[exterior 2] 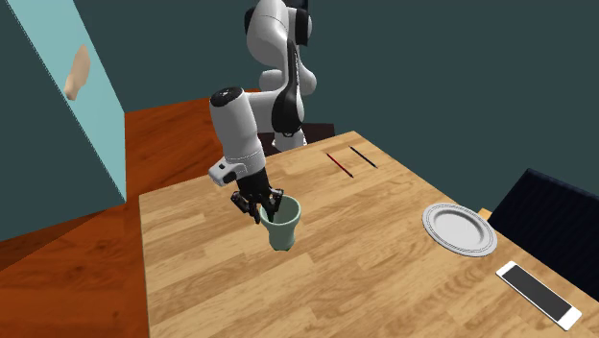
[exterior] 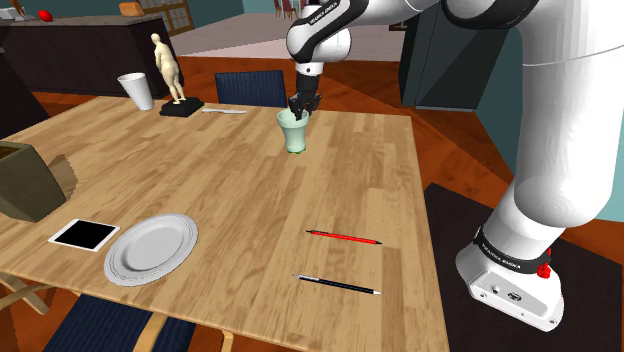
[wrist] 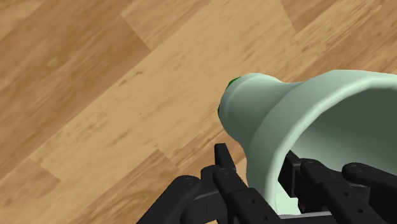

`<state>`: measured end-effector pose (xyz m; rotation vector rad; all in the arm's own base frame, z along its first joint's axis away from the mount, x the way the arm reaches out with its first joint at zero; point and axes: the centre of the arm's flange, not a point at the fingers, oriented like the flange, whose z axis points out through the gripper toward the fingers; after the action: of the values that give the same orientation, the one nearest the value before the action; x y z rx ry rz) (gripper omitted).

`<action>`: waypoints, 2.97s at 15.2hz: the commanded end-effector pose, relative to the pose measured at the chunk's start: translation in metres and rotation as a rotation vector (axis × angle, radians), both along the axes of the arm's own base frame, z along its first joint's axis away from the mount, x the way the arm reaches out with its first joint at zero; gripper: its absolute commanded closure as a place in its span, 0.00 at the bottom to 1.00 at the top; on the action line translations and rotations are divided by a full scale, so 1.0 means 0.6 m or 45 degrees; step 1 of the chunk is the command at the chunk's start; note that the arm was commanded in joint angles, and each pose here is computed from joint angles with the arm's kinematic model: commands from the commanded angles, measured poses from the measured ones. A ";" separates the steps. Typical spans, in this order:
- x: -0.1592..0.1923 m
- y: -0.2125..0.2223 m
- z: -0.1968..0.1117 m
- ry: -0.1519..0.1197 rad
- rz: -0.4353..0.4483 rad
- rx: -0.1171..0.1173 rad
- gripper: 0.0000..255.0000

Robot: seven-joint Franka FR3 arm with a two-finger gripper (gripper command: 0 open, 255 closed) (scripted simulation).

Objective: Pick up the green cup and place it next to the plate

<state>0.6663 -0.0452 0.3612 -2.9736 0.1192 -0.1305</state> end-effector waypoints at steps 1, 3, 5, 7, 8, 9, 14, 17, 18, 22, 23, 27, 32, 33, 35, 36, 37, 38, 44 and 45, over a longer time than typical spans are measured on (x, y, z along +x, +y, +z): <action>0.000 0.000 0.000 0.000 0.000 0.000 1.00; 0.000 0.000 0.000 0.000 0.000 0.000 1.00; 0.000 0.000 0.000 0.000 0.000 0.000 1.00; 0.000 0.000 0.000 0.000 0.000 0.000 1.00; 0.000 0.000 0.000 0.000 0.000 0.000 1.00; 0.000 0.000 0.009 0.000 0.000 0.000 1.00; 0.000 0.000 0.053 0.000 0.000 0.000 1.00; 0.000 0.000 0.079 0.000 0.000 0.000 1.00; 0.000 0.000 0.088 0.000 0.000 0.000 1.00; 0.000 0.000 0.123 0.000 0.000 0.000 1.00; 0.000 0.000 0.132 0.000 0.000 0.000 1.00; 0.000 0.000 0.167 0.000 0.000 0.000 1.00; 0.000 0.000 0.211 0.000 0.000 0.000 1.00; 0.000 0.000 0.220 0.000 0.000 0.000 1.00; 0.000 0.000 0.237 0.000 0.000 0.000 1.00; 0.000 0.000 0.246 0.000 0.000 0.000 1.00; 0.000 0.000 0.255 0.000 0.000 0.000 1.00; 0.000 0.000 0.264 0.000 0.000 0.000 1.00; 0.000 0.000 0.317 0.000 0.000 0.000 1.00; 0.000 0.000 0.325 0.000 0.000 0.000 1.00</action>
<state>0.6666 -0.0448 0.5519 -2.9737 0.1191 -0.1303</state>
